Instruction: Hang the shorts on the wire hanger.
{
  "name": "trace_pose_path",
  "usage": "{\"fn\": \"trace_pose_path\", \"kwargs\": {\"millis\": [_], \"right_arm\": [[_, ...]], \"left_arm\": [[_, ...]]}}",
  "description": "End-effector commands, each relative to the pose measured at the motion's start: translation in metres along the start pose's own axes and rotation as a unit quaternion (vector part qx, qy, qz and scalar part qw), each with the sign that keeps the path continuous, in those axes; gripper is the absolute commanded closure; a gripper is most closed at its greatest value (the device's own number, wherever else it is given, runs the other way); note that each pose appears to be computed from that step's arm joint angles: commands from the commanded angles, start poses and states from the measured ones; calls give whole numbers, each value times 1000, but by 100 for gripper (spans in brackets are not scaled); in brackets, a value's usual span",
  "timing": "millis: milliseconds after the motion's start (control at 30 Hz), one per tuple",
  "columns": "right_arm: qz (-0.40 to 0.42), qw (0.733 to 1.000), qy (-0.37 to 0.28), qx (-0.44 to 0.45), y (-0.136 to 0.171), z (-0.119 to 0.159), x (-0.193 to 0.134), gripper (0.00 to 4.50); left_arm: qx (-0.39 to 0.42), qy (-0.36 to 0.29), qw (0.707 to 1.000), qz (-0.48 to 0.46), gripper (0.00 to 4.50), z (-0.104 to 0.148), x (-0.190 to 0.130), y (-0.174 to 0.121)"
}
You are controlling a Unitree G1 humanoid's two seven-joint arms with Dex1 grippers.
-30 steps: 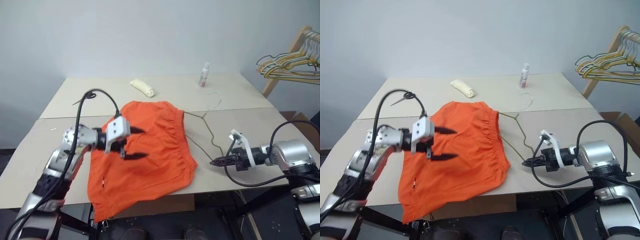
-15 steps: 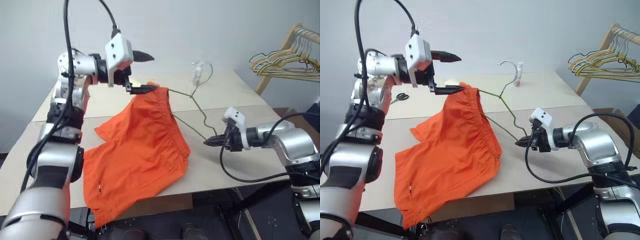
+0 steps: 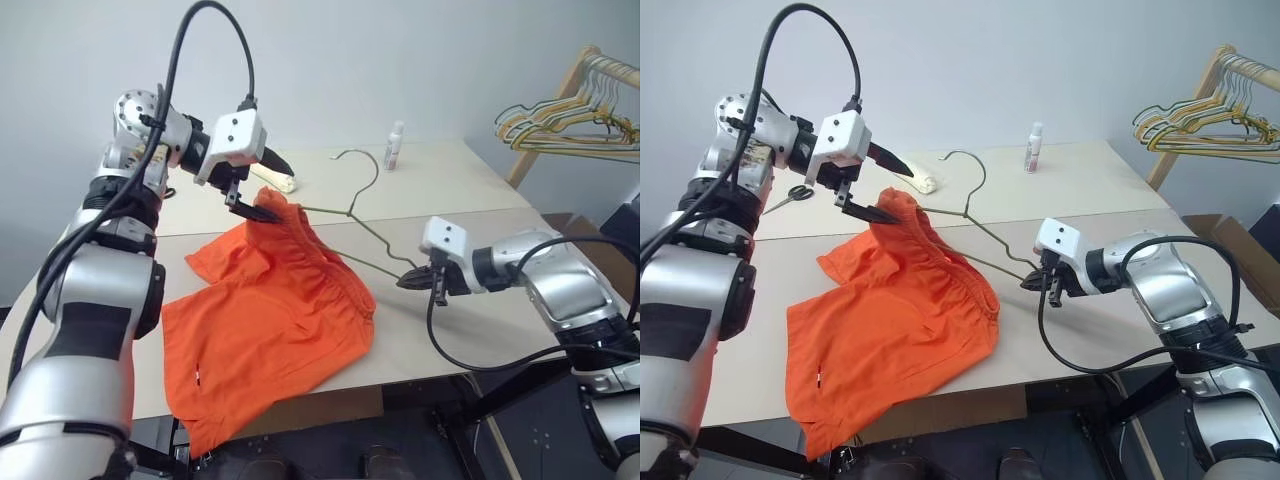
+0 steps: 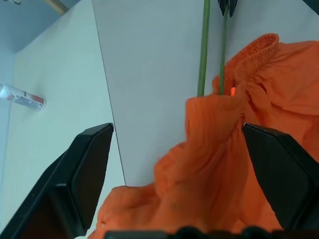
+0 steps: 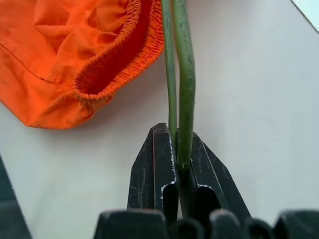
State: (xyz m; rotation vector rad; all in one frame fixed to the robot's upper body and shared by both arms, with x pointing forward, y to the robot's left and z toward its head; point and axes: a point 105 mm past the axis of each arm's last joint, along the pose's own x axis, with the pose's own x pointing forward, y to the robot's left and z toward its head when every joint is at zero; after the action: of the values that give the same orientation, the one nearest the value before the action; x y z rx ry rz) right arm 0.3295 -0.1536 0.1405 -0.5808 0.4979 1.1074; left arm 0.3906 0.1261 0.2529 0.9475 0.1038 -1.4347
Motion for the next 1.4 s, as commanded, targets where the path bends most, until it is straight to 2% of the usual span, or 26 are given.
{"fn": "trace_pose_path", "kwargs": {"millis": [33, 133, 233, 633, 733, 867, 967, 1067, 1200, 1300, 1400], "right_arm": [[-7, 999, -33, -38, -2, 28, -4, 450], [-4, 998, -36, -52, 0, 34, -4, 450], [-10, 997, -37, -60, -1, 39, -4, 450], [-35, 996, -23, -79, -6, 32, -1, 450], [-65, 992, -16, -110, -11, 28, 2, 450], [-87, 984, -40, -151, -14, 33, 4, 450], [-100, 979, -48, -174, -15, 35, 1, 370], [-120, 978, -50, -163, -20, 36, -11, 269], [-180, 974, -76, -113, -31, 34, -45, 128], [-230, 965, -120, -34, -34, 26, -75, 32], [-220, 962, -157, 30, -17, 11, -83, 32]], "left_arm": [[26, 16, 1000, -3, 2, 8, -4, 5], [20, 30, 999, -14, 2, 2, 0, 1], [9, 34, 999, -21, 56, -1, 2, -1], [2, 28, 999, -28, 449, -1, 3, -3], [7, 32, 999, -36, 449, -3, 4, -6], [12, 35, 999, -38, 449, -5, 3, -7], [21, 43, 998, -36, 450, -8, 1, -8], [25, 44, 998, -28, 450, -8, -4, -7], [20, 37, 999, -12, 450, -9, -9, -5], [15, 31, 999, -1, 450, -10, -13, -4], [13, 32, 999, 3, 450, -11, -14, -3]]}}
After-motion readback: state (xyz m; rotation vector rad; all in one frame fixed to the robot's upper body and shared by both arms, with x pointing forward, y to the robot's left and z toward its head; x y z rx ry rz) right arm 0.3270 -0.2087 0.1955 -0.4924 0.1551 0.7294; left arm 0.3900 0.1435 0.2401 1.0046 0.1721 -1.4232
